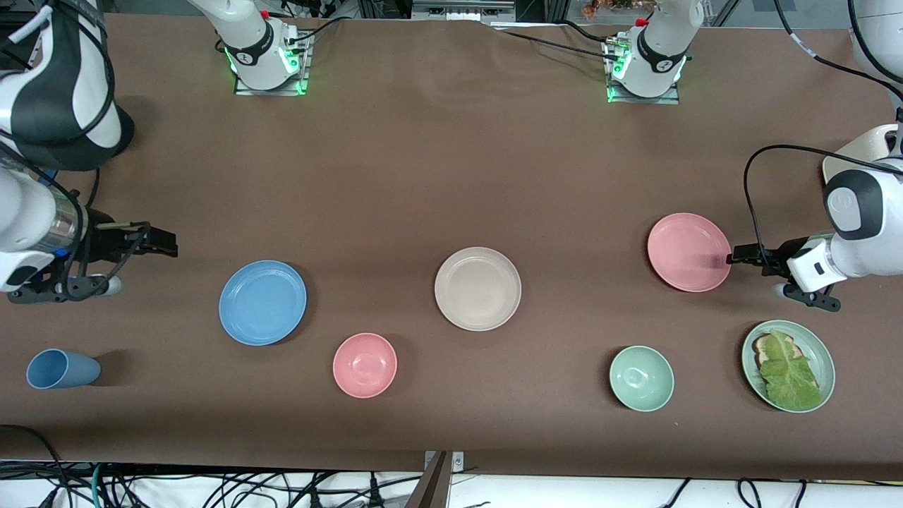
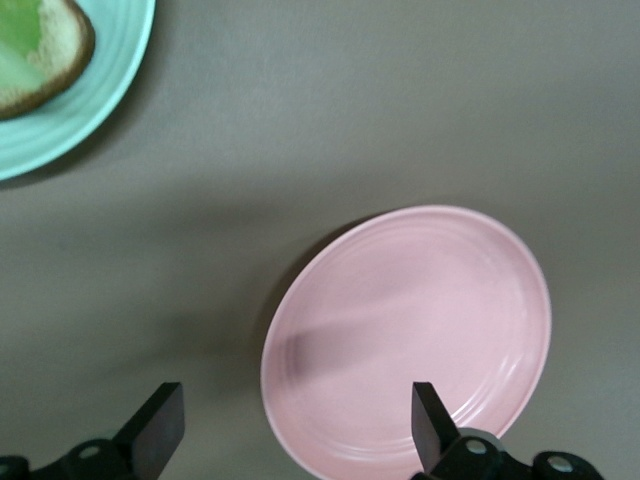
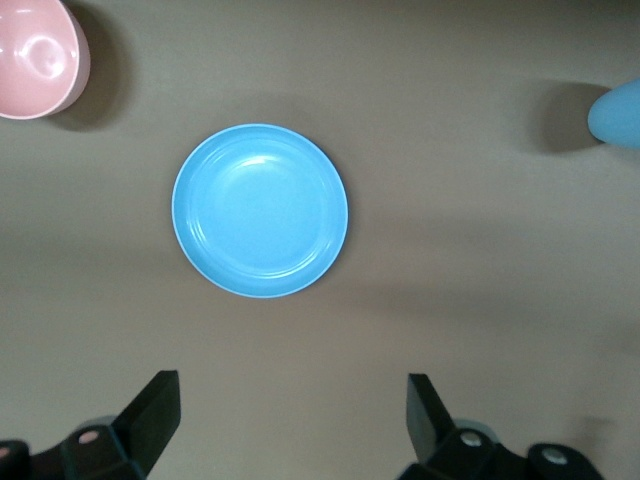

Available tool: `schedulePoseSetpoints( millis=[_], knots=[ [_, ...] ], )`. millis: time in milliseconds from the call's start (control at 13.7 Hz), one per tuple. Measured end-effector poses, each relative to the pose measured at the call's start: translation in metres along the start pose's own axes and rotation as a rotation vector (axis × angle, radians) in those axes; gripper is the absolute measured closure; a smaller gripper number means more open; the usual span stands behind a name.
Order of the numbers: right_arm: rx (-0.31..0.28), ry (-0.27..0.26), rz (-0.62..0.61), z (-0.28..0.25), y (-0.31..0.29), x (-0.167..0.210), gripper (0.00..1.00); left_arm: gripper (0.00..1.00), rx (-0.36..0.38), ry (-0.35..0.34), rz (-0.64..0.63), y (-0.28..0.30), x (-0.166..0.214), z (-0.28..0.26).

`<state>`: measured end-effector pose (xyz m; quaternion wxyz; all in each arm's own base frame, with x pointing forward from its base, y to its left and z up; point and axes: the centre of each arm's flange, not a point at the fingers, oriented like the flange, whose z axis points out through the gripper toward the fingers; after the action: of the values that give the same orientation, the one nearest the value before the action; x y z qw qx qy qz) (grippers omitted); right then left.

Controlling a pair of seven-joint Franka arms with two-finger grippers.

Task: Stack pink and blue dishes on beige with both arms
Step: 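Reach the left gripper to the pink plate while the right gripper nears the blue plate, then close the left gripper on the pink plate rim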

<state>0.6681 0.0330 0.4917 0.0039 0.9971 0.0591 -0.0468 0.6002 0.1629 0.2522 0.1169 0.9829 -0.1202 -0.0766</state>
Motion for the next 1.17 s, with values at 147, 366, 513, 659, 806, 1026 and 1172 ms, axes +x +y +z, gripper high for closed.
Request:
schedulePoseSetpoints(
  millis=[147,366,513,659,806,1026,1172],
  knots=[
    [-0.005,0.001,-0.001,0.009,0.0,0.006,0.0,0.0,-0.018,0.021,0.031,-0.007,-0.005,0.008],
    [-0.014,-0.007,-0.008,0.018,-0.001,0.009,0.0,0.0,-0.065,0.049,0.027,-0.019,-0.007,0.031],
    [-0.015,-0.004,-0.009,0.018,-0.001,0.01,0.0,0.0,-0.101,0.06,0.003,-0.028,-0.009,0.051],
    [-0.016,-0.003,-0.009,0.018,-0.001,0.01,0.0,0.0,-0.127,0.063,-0.009,-0.037,-0.013,0.068],
    [-0.016,-0.002,-0.01,0.018,-0.002,0.01,0.0,0.0,-0.142,0.071,-0.009,-0.044,-0.017,0.077],
    [-0.016,-0.002,-0.011,0.018,-0.003,0.01,0.0,0.0,-0.155,0.07,-0.021,-0.055,-0.028,0.081],
    [-0.016,-0.002,-0.011,0.018,-0.003,0.01,0.0,0.0,-0.17,0.073,-0.038,-0.059,-0.035,0.082]
  ],
)
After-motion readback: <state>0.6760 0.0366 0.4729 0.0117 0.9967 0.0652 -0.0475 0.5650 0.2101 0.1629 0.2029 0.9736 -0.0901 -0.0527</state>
